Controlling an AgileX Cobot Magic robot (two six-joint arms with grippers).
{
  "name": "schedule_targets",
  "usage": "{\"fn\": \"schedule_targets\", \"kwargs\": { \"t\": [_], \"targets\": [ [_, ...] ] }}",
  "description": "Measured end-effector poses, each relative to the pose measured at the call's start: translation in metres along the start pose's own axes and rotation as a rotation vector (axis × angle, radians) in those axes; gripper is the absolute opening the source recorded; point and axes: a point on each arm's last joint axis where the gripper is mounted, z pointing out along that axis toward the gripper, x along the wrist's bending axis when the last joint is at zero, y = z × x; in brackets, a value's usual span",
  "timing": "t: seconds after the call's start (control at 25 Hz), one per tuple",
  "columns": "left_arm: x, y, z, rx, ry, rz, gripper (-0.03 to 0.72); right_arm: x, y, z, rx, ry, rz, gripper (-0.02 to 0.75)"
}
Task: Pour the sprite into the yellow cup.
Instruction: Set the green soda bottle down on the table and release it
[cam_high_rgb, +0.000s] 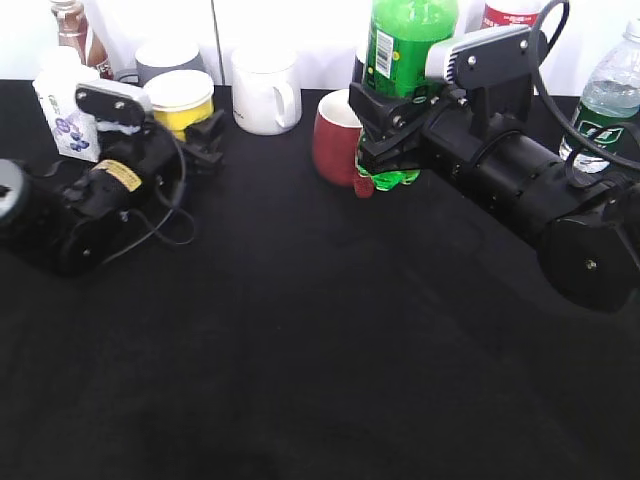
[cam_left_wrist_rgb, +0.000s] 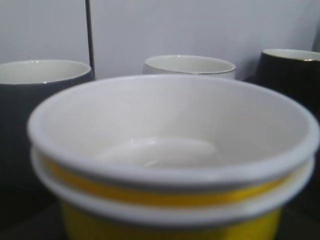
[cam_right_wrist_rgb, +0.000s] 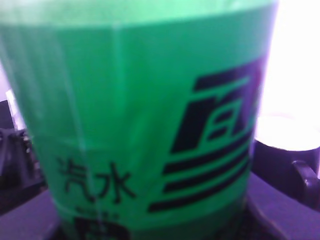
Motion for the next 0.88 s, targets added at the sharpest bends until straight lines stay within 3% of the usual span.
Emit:
{"fn": "schedule_targets", "kwargs": {
  "t": [0.4, 0.6, 0.72, 0.88],
  "targets": [
    [0.003, -0.015, 0.003, 0.061, -0.002, 0.033, 0.458, -0.002, 0.000, 0.000, 0.000, -0.024, 0.013, 0.438],
    [0.004, -0.016, 0.004, 0.086, 0.000, 0.039, 0.524, -0.002, 0.000, 0.000, 0.000, -0.027, 0.015, 0.438],
    [0.003, -0.020, 0.000, 0.105, 0.000, 0.036, 0.617, -0.003, 0.000, 0.000, 0.000, -0.032, 0.018, 0.438],
    [-0.002, -0.018, -0.024, 0.131, 0.003, 0.020, 0.624, -0.003, 0.000, 0.000, 0.000, -0.034, 0.019, 0.438]
  ]
}}
